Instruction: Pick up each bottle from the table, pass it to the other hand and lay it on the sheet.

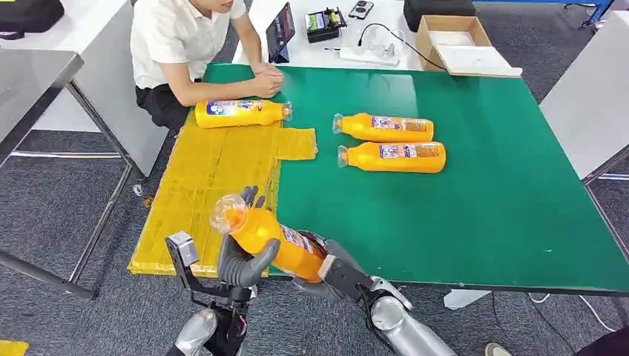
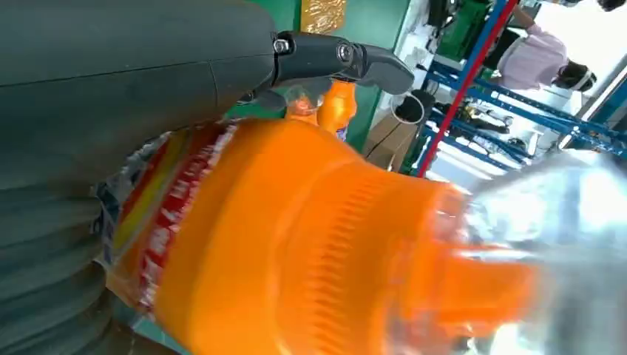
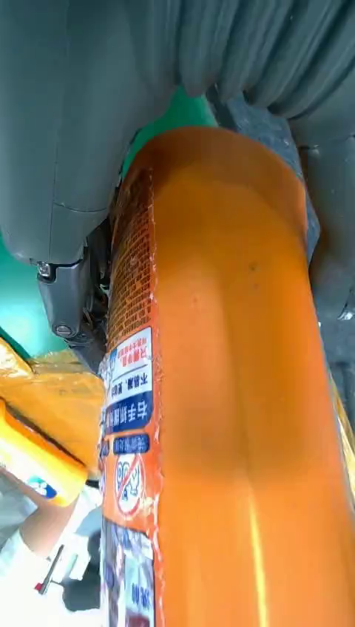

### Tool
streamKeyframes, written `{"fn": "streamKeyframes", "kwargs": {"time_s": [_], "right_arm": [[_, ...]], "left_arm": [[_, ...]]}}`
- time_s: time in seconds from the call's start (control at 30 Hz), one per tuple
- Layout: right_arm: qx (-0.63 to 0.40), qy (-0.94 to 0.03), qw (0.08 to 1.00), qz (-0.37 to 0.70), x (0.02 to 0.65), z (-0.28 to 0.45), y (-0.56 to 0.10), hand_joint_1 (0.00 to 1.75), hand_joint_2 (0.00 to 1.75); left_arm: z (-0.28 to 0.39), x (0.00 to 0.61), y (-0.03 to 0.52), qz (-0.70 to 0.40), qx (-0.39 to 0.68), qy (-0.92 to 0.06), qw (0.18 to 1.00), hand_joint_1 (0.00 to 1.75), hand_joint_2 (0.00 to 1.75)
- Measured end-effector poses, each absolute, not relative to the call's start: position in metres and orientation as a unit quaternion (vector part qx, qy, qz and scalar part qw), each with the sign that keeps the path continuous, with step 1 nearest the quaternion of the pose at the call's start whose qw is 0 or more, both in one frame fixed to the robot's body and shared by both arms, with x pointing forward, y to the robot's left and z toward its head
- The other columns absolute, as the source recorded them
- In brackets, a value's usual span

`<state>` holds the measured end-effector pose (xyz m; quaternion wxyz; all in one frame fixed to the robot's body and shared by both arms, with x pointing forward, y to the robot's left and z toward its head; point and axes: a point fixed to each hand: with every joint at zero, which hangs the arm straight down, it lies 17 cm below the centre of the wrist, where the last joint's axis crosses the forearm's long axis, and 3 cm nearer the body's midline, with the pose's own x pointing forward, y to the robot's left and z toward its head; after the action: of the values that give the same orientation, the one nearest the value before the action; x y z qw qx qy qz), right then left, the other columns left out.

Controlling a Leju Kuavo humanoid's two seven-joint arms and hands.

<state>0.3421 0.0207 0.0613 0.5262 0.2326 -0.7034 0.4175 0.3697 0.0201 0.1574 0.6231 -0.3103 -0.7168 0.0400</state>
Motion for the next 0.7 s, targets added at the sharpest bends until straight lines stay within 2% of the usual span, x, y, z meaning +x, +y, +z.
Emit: {"fn": "streamKeyframes", "kwargs": {"time_s": [0.1,0.13,0.33,0.7], "right_arm": [[0.244,-0.707,0.522,0.409,0.341,0.070,0.023,1.75,1.75],[0.246,-0.710,0.519,0.407,0.342,0.074,0.025,1.75,1.75],[0.258,-0.725,0.507,0.389,0.342,0.095,0.031,1.75,1.75],[0.260,-0.729,0.503,0.385,0.342,0.100,0.032,1.75,1.75]], "left_arm": [[0.153,0.370,0.017,0.036,-0.310,-0.713,0.628,0.00,1.75],[0.151,0.371,0.017,0.032,-0.303,-0.717,0.627,1.71,1.75],[0.164,0.375,0.020,0.003,-0.213,-0.779,0.590,1.75,1.75],[0.170,0.377,0.018,0.003,-0.205,-0.787,0.581,1.75,1.75]]}}
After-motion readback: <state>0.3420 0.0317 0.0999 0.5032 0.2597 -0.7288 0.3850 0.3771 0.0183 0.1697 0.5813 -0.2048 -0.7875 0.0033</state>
